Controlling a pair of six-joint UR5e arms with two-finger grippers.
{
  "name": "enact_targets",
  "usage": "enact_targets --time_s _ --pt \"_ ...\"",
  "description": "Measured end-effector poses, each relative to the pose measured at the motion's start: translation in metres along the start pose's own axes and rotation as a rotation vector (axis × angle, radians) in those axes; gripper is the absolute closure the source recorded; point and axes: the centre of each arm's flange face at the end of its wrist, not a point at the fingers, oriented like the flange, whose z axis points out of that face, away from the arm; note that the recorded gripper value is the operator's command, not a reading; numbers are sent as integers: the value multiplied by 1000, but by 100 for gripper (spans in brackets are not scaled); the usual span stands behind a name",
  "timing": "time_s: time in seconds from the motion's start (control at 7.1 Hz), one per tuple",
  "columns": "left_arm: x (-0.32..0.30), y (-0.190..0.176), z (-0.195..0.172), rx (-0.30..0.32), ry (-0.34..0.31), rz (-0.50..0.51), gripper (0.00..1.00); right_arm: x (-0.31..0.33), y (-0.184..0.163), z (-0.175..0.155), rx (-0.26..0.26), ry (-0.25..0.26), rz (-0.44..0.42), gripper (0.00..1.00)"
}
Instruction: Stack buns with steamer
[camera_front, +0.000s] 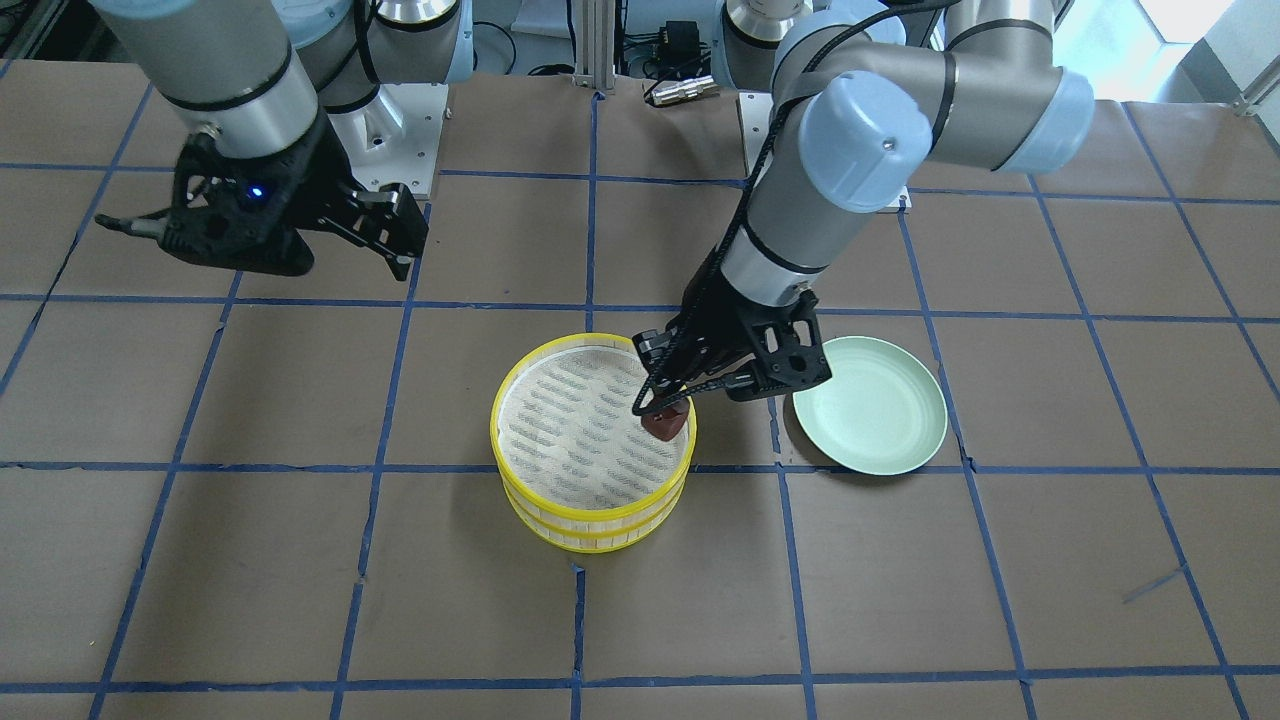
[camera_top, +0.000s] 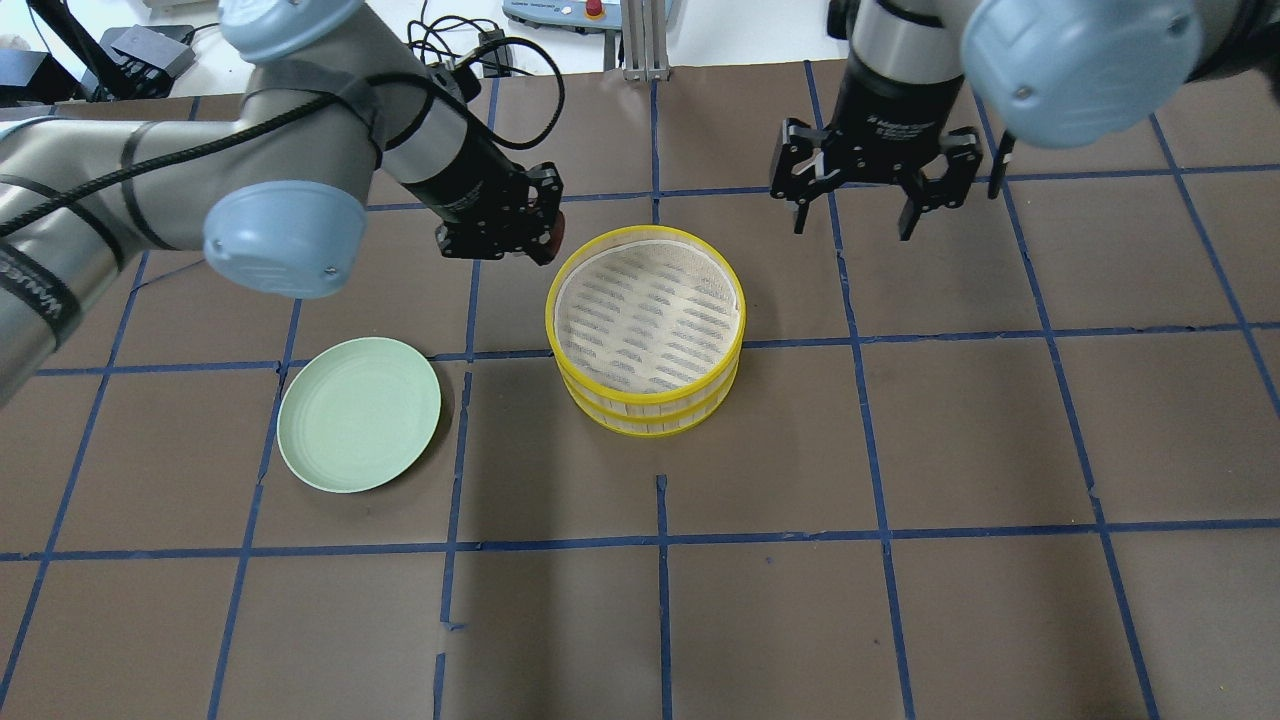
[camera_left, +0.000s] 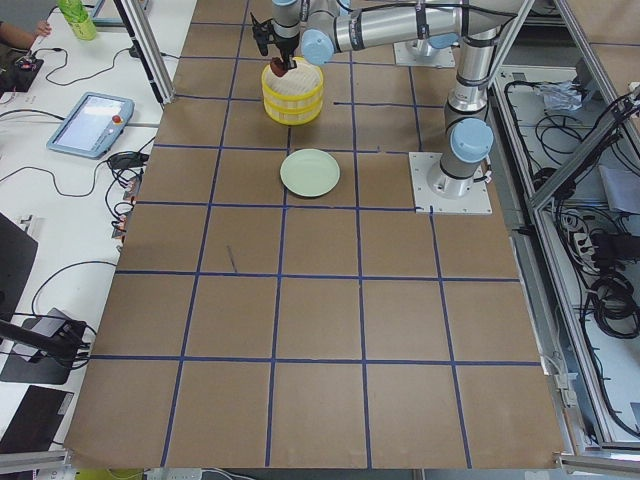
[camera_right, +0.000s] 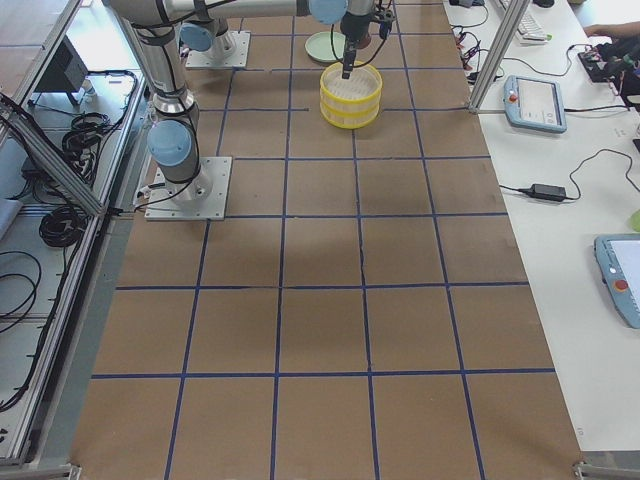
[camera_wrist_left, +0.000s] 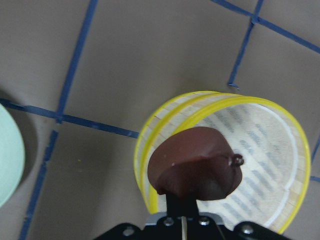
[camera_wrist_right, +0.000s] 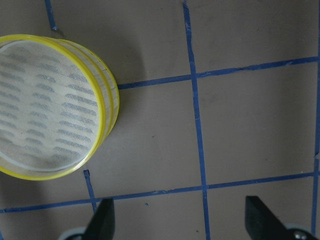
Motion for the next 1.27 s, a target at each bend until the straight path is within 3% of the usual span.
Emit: enact_targets --time_s 0.14,0.28,0.56,0.7,0.99,1.27 --pt "8 1 20 3 6 -40 0 11 14 -11 2 5 -37 12" --pt "12 1 32 11 14 -71 0 17 21 -13 7 7 -75 1" --pt "12 -2 37 29 10 -63 0 21 24 -16 32 4 -111 0" --pt "3 -10 32 75 -34 23 0 20 25 -17 41 3 -133 0" --pt "-50 -51 -4 172 -224 274 0 18 25 -18 47 -3 -146 0" --pt "-99 -68 -64 130 -304 368 0 18 26 -18 49 -4 -149 0"
